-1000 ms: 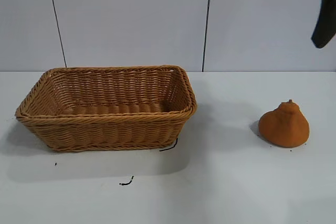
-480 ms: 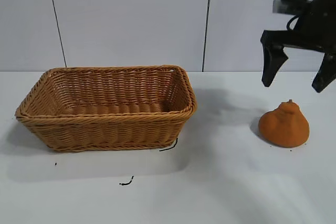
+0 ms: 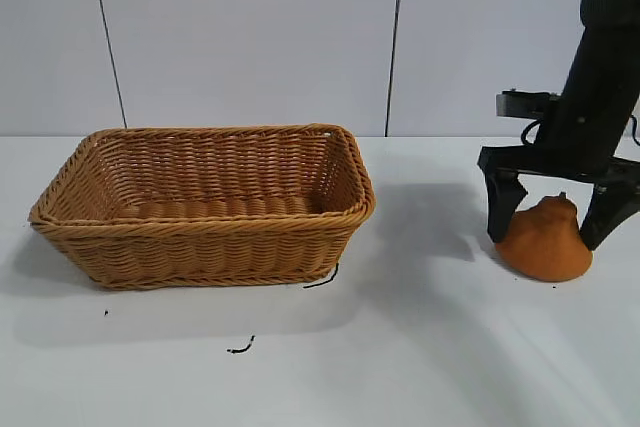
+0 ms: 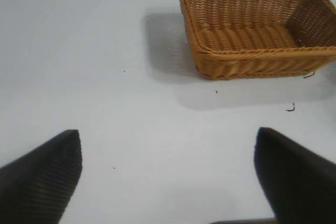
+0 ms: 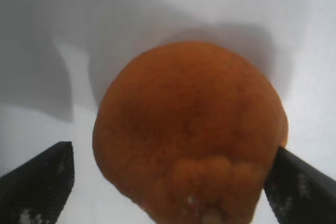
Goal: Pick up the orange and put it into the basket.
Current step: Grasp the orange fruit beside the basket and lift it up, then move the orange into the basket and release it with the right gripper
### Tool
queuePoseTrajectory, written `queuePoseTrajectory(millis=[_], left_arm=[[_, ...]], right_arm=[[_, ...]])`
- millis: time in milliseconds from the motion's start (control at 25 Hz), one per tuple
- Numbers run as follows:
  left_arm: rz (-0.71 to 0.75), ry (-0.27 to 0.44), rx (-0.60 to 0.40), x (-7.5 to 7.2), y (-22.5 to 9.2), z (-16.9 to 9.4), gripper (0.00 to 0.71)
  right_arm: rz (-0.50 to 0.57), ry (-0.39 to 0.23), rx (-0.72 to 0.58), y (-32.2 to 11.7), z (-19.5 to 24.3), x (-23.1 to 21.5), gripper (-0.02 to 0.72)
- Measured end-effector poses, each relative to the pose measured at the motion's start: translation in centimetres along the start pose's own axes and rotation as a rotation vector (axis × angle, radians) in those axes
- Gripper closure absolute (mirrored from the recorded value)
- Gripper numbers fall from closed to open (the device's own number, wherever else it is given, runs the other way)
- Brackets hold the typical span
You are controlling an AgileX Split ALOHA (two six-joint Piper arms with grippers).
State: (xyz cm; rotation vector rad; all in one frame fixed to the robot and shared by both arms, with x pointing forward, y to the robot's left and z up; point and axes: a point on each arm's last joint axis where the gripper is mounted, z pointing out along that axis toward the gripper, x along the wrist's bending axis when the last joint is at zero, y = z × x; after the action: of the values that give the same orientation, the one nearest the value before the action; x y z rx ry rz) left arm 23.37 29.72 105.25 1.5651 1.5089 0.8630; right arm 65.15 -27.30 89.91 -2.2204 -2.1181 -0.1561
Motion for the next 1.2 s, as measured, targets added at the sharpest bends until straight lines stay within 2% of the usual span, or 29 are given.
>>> queuePoseTrajectory(millis=[200,280,360,560,640,760,920,1200], left_arm=[[0.000,0.000,0.000,0.0,0.0,0.0,0.071],[0.000,0.000,0.000,0.0,0.0,0.0,0.071],[0.000,0.000,0.000,0.0,0.0,0.0,0.071],[0.000,0.000,0.000,0.0,0.0,0.0,0.071],[0.000,0.000,0.000,0.0,0.0,0.0,0.071],[0.000,0.000,0.000,0.0,0.0,0.0,0.071],[0.000,0.000,0.000,0.0,0.0,0.0,0.071],[0.000,0.000,0.000,0.0,0.0,0.0,0.071]], right_arm=[[0.000,-0.004,0.011,0.0,0.6,-0.1,0.010],[-0.002,-0.008,0.026,0.0,0.9,-0.2,0.058],[-0.005,-0.012,0.030,-0.1,1.0,-0.2,0.164],[-0.009,-0.010,0.009,0.1,-0.3,0.0,0.511],[-0.015,-0.008,-0.005,0.4,-1.7,0.2,0.577],[-0.036,-0.003,-0.056,1.3,-4.3,0.9,0.606],[-0.091,0.013,-0.175,2.8,-9.4,3.2,0.607],[-0.208,0.059,-0.355,3.5,-15.4,9.4,0.607]])
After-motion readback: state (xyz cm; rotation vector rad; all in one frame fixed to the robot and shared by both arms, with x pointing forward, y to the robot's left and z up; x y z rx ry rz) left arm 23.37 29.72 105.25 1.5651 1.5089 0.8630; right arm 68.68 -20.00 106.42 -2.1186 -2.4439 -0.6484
